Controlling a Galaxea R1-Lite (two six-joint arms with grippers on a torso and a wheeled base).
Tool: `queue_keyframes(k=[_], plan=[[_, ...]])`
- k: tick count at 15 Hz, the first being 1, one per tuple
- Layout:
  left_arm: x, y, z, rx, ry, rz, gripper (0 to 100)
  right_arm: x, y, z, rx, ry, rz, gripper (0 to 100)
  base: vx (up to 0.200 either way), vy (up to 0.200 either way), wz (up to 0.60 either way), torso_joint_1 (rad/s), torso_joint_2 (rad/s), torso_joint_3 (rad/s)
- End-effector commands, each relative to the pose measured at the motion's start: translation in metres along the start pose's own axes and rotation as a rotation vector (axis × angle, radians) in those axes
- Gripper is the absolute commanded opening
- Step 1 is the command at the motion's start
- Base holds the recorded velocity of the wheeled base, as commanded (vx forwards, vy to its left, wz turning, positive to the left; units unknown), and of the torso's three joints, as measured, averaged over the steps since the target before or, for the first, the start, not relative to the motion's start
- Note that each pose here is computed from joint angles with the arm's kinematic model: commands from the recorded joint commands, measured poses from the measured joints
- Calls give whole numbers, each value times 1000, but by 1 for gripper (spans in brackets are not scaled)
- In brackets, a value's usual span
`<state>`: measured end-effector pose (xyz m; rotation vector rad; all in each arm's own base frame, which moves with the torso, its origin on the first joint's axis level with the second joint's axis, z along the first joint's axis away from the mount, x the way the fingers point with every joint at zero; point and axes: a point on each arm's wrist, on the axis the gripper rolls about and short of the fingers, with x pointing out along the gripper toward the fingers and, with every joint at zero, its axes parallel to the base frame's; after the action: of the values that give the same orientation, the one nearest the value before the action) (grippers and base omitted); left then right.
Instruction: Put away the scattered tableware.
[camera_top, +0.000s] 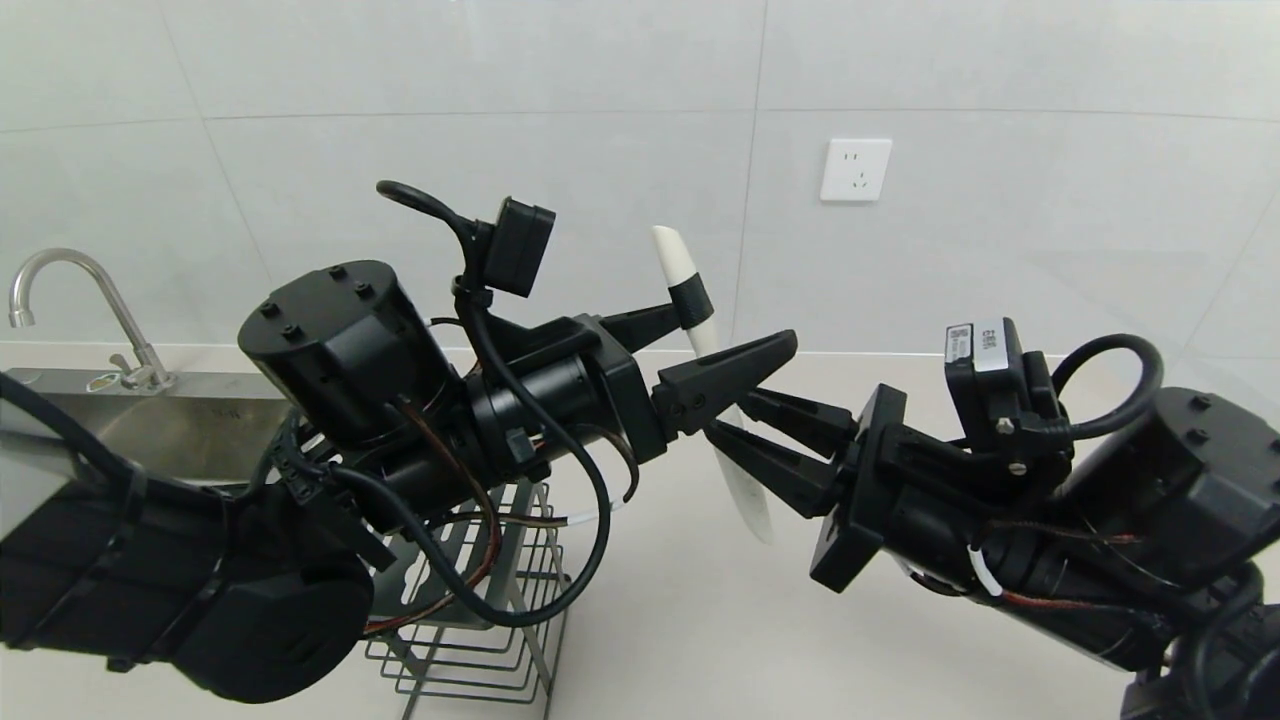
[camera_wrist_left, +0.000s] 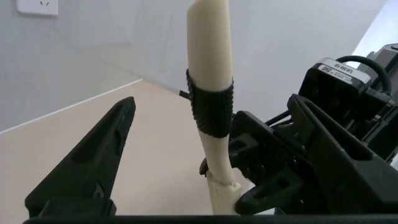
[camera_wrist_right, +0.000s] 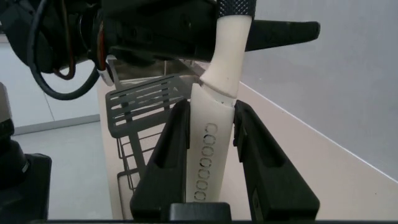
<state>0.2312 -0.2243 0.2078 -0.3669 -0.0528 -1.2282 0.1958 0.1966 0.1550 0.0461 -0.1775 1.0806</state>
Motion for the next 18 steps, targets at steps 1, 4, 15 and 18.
queue_keyframes(k=[1, 4, 15, 18], plan=[[1, 0, 1, 1, -2, -1, 100, 2, -1, -1, 0, 1, -2, 0, 0, 0, 0, 0, 0, 0], [5, 0, 8, 13, -28, -10, 100, 2, -4, -4, -2, 11, -15, 0, 0, 0, 0, 0, 0, 0], [10, 3, 9, 17, -37, -13, 0, 1, -5, -3, -4, 7, -20, 0, 0, 0, 0, 0, 0, 0], [10, 2, 10, 25, -53, -19, 0, -3, -5, -7, -7, 27, -21, 0, 0, 0, 0, 0, 0, 0]])
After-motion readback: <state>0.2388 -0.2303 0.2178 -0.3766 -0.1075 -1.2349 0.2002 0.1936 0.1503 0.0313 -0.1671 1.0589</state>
